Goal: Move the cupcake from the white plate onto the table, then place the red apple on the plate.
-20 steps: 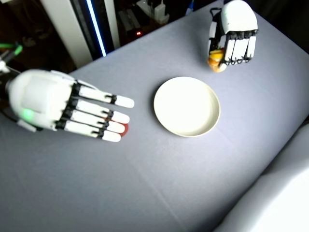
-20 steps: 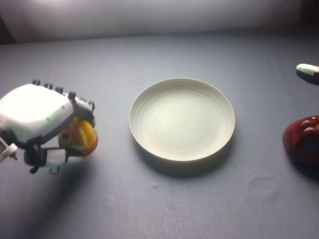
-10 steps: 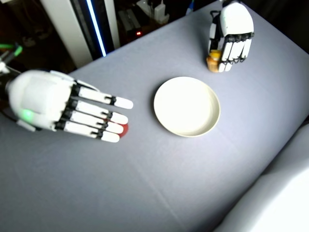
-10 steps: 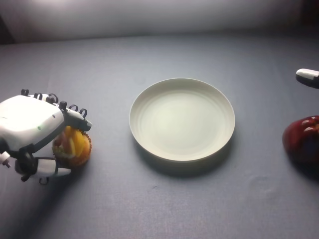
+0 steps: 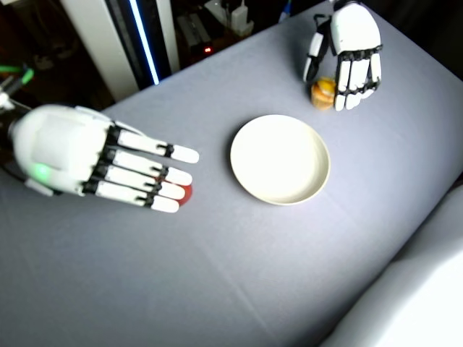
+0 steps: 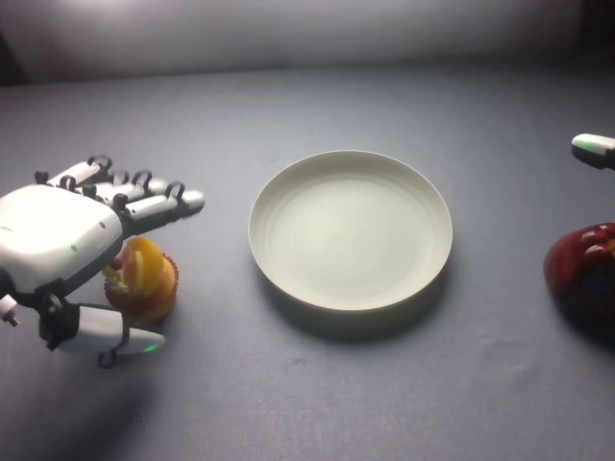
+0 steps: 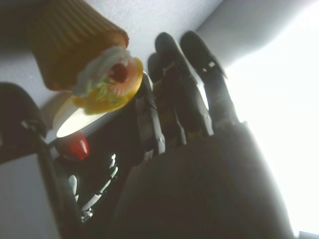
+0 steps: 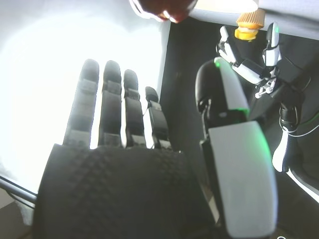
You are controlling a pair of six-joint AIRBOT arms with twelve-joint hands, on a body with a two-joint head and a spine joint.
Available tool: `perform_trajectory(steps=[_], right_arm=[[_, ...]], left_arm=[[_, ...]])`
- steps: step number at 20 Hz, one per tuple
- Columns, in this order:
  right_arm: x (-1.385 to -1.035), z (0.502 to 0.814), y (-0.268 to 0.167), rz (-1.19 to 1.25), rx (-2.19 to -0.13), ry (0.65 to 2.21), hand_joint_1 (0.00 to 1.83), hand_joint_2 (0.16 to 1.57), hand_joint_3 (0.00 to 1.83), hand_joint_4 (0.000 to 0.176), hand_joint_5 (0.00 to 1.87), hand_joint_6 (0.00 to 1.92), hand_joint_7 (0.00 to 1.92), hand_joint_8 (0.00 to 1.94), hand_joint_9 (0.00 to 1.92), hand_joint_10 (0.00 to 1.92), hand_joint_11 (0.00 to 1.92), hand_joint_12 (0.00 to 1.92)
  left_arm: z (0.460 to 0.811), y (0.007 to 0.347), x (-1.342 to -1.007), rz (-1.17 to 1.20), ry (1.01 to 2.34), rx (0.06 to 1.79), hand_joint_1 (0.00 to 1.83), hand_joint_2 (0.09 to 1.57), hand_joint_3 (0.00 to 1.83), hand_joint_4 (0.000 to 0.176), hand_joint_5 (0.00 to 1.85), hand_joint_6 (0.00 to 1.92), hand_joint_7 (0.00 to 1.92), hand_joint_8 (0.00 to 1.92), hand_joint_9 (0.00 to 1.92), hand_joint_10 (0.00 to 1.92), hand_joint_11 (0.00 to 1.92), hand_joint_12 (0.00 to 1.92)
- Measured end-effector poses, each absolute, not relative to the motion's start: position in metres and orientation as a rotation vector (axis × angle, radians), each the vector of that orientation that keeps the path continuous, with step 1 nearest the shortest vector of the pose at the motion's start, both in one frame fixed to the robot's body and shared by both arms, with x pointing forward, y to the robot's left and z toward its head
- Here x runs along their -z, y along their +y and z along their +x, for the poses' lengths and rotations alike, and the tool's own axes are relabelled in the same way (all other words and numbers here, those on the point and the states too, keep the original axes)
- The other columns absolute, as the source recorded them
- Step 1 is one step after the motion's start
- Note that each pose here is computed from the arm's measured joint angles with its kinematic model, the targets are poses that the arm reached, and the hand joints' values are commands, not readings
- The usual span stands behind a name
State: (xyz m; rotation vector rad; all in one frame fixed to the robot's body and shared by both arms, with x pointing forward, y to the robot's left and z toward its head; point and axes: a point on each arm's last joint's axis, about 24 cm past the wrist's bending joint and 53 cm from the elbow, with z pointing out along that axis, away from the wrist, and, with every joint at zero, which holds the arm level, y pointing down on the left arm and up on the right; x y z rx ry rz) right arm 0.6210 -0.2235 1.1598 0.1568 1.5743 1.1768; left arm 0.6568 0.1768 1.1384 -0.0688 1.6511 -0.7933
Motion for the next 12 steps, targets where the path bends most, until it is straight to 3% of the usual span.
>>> perform_trajectory(steps=[1,2,3,4,5,6,9,10,11,12], right_arm=[[-1.160,0.621,-0.223,0.155,-1.177,1.575,0.89,1.22,0.00,0.069,0.08,0.00,0.23,0.00,0.26,0.00,0.19,0.04],[-1.160,0.621,-0.223,0.152,-1.177,1.576,0.86,1.22,0.00,0.068,0.06,0.00,0.19,0.00,0.23,0.00,0.18,0.03],[-1.159,0.620,-0.222,0.144,-1.178,1.580,0.95,1.18,0.00,0.068,0.05,0.00,0.14,0.00,0.20,0.00,0.16,0.02],[-1.158,0.620,-0.221,0.127,-1.174,1.590,0.95,1.18,0.00,0.068,0.05,0.00,0.14,0.00,0.20,0.00,0.16,0.02],[-1.155,0.620,-0.220,0.107,-1.164,1.607,1.00,1.15,0.00,0.066,0.06,0.00,0.15,0.01,0.20,0.00,0.15,0.02],[-1.151,0.623,-0.219,0.092,-1.147,1.632,0.99,1.10,0.00,0.094,0.06,0.00,0.18,0.00,0.18,0.00,0.13,0.01],[-1.143,0.628,-0.217,0.066,-1.129,1.690,1.07,1.02,0.00,0.092,0.11,0.01,0.17,0.00,0.19,0.00,0.14,0.02],[-1.139,0.629,-0.216,0.051,-1.116,1.717,1.02,0.99,0.00,0.104,0.09,0.00,0.16,0.00,0.19,0.00,0.15,0.03],[-1.133,0.632,-0.216,0.034,-1.093,1.755,1.00,0.92,0.00,0.124,0.06,0.00,0.18,0.00,0.21,0.00,0.20,0.07],[-1.129,0.635,-0.215,0.017,-1.071,1.777,1.00,0.92,0.00,0.124,0.06,0.00,0.18,0.00,0.21,0.00,0.20,0.07]], left_arm=[[0.655,0.177,-1.142,-0.064,1.642,0.796,0.66,0.81,0.00,0.176,0.05,0.00,0.06,0.00,0.15,0.00,0.01,0.71],[0.653,0.177,-1.146,-0.060,1.629,0.799,0.67,0.80,0.00,0.176,0.02,0.00,0.02,0.00,0.09,0.00,0.00,0.59],[0.647,0.176,-1.151,-0.054,1.613,0.808,0.66,0.80,0.00,0.176,0.00,0.00,0.00,0.00,0.01,0.00,0.00,0.36],[0.642,0.174,-1.157,-0.044,1.596,0.817,0.66,0.80,0.00,0.176,0.00,0.00,0.00,0.00,0.01,0.00,0.00,0.36],[0.637,0.173,-1.164,-0.024,1.574,0.824,0.67,0.80,0.00,0.176,0.00,0.00,0.00,0.00,0.00,0.00,0.00,0.24],[0.631,0.170,-1.175,-0.001,1.540,0.835,0.67,0.82,0.00,0.176,0.00,0.00,0.00,0.00,0.00,0.00,0.00,0.15],[0.620,0.166,-1.194,0.030,1.477,0.861,0.69,0.83,0.00,0.176,0.00,0.00,0.00,0.00,0.00,0.00,0.00,0.13],[0.616,0.165,-1.196,0.038,1.471,0.866,0.67,0.83,0.00,0.176,0.00,0.00,0.00,0.00,0.00,0.00,0.00,0.15],[0.614,0.165,-1.197,0.045,1.465,0.872,0.64,0.83,0.00,0.176,0.00,0.00,0.00,0.00,0.00,0.00,0.00,0.03],[0.612,0.165,-1.198,0.041,1.460,0.882,0.64,0.83,0.00,0.176,0.00,0.00,0.00,0.00,0.00,0.00,0.00,0.03]])
